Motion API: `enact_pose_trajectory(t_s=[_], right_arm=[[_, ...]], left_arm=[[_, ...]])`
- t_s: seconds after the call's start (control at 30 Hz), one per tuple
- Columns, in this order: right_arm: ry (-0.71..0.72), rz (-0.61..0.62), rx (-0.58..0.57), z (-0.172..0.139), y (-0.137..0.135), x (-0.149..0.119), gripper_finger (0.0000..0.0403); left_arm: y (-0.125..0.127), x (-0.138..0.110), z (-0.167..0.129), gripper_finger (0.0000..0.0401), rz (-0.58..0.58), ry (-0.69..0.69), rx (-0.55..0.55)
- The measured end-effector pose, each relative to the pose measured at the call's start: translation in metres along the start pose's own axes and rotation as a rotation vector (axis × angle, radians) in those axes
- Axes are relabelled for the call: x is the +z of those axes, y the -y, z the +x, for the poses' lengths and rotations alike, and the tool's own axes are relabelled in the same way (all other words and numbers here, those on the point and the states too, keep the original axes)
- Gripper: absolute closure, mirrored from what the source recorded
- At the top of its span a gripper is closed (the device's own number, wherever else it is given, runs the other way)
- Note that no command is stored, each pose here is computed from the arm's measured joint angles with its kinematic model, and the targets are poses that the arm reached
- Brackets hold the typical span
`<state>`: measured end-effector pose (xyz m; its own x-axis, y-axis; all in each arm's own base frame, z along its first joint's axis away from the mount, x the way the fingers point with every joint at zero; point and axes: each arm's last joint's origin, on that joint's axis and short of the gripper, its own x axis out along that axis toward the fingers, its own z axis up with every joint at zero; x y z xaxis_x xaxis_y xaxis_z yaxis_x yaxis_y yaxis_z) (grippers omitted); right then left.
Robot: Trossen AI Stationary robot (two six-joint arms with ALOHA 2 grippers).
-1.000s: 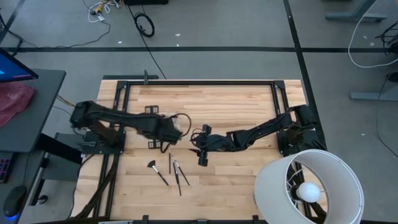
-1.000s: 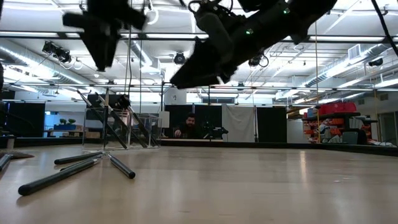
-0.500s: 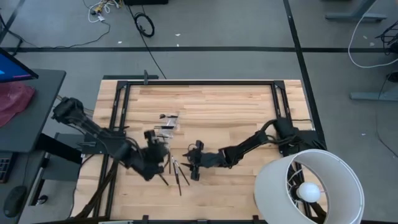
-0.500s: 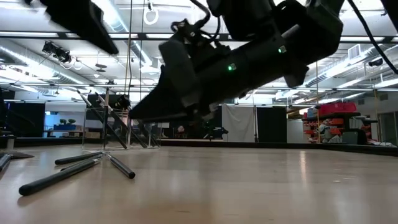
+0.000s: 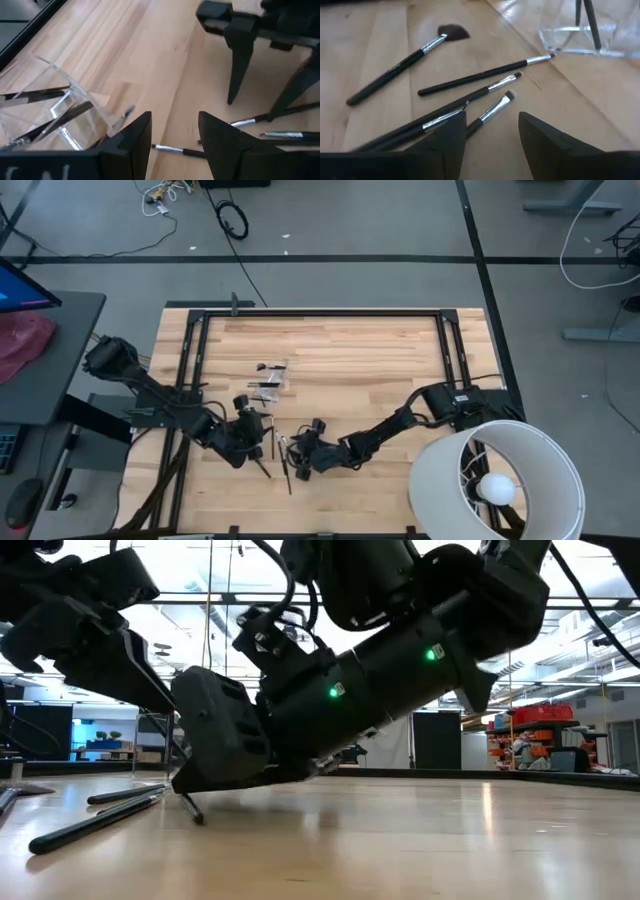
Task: Put items in baskets/containers
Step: Put the eyeshadow brush into the right section of the transparent organizer
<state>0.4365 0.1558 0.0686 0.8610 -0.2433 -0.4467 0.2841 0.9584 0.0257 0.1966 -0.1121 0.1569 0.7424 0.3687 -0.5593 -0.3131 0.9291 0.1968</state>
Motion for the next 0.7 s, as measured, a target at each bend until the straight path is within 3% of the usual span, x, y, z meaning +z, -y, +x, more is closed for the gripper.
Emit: enact_pose_trajectory(t_s=[0.1,0.37,0.57,0.7], right_arm=[[-0.005,0.038,0.004,0.001,0.001,-0.001,0.0218],[-0.04,-0.042,0.007,0.0,0.002,-0.002,0.0218],[-0.023,-0.114,0.048,-0.014,0.001,0.02,0.0218],[0.013,-0.09,0.054,-0.022,0.0,0.038,0.0218]], left_arm=[[-0.002,0.001,0.002,0.0236,-0.002,-0.004,0.009],[-0.003,0.0,0.003,0.0236,-0.001,-0.024,0.003],[-0.002,0.001,0.003,0.0236,-0.022,-0.034,-0.025],[-0.001,0.0,0.003,0.0236,-0.048,-0.05,-0.051]])
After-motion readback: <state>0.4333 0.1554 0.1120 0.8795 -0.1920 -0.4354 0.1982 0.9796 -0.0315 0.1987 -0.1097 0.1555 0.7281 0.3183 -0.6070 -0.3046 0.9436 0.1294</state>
